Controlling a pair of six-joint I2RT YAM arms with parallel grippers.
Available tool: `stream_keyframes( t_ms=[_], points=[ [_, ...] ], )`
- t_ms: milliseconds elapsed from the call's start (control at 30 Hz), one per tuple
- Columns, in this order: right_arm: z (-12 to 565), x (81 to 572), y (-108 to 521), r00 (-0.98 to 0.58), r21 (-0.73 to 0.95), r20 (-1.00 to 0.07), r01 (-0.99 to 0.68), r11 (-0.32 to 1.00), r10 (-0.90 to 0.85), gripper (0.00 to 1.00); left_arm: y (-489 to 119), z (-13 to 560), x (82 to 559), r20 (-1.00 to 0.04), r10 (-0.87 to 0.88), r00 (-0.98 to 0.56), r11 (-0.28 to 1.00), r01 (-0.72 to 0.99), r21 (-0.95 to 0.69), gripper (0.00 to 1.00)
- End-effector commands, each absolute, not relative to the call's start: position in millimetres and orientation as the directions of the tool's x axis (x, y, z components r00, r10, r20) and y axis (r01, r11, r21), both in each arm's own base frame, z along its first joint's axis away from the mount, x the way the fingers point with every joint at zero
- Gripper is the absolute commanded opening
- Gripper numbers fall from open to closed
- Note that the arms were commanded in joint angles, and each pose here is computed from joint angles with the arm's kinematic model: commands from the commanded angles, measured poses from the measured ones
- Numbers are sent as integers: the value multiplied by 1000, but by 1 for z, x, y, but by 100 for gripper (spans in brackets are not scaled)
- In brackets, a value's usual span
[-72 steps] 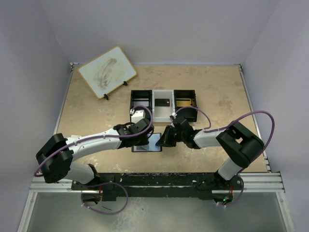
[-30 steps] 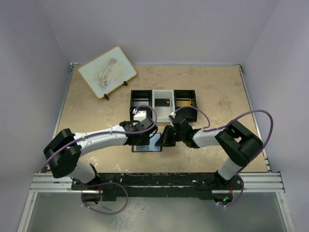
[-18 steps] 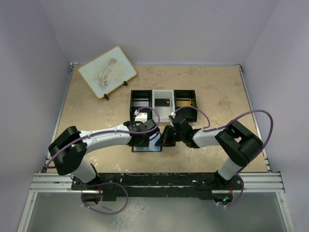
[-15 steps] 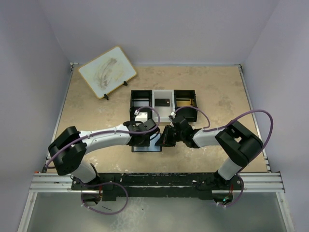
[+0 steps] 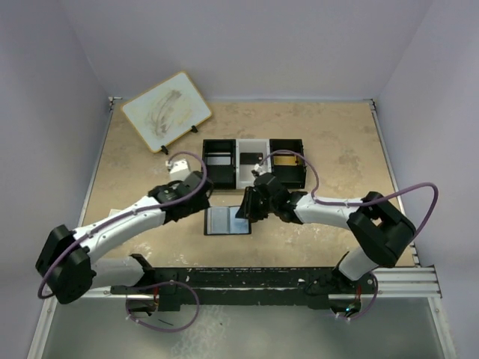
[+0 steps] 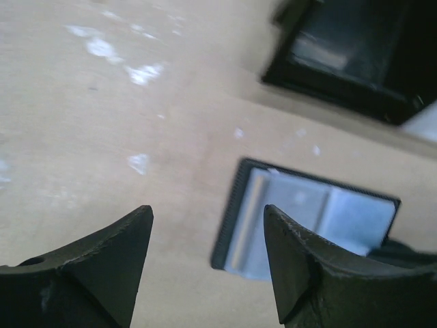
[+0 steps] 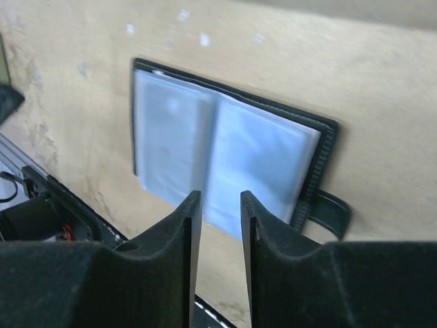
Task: Take the credit cards out of the card holder
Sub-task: Remove the credit card from the card holder.
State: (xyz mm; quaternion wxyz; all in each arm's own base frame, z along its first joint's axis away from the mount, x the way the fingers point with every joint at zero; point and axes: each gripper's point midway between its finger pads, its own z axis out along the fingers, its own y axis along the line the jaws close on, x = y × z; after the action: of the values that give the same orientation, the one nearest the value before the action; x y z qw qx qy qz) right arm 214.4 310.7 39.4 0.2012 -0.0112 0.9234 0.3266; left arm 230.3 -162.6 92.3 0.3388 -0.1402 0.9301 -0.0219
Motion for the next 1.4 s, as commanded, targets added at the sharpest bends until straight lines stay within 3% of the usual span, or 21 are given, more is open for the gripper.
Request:
stream_keyframes(
  t_ms=[0,100,300,500,1367],
  points=[
    [61,225,320,-872,473,-488,-228,851,38,36,-113,106,241,-630,-392,-670,914,-360,-186,66],
    [64,227,331,-866,422,-499,-231,877,12,46,-83,122,244,-629,-467,-622,877,-418,-237,68],
    [58,232,353,-869,346,-494,-236,908,-38,59,-40,179,240,-766,-471,-438,848,-465,-256,69],
    [43,233,363,-884,257,-464,-206,944,-67,69,-28,182,230,-786,-442,-433,855,-467,-224,70],
    [12,226,365,-900,59,-412,-184,981,-144,73,-35,178,235,-786,-435,-439,867,-440,-234,70]
  ],
)
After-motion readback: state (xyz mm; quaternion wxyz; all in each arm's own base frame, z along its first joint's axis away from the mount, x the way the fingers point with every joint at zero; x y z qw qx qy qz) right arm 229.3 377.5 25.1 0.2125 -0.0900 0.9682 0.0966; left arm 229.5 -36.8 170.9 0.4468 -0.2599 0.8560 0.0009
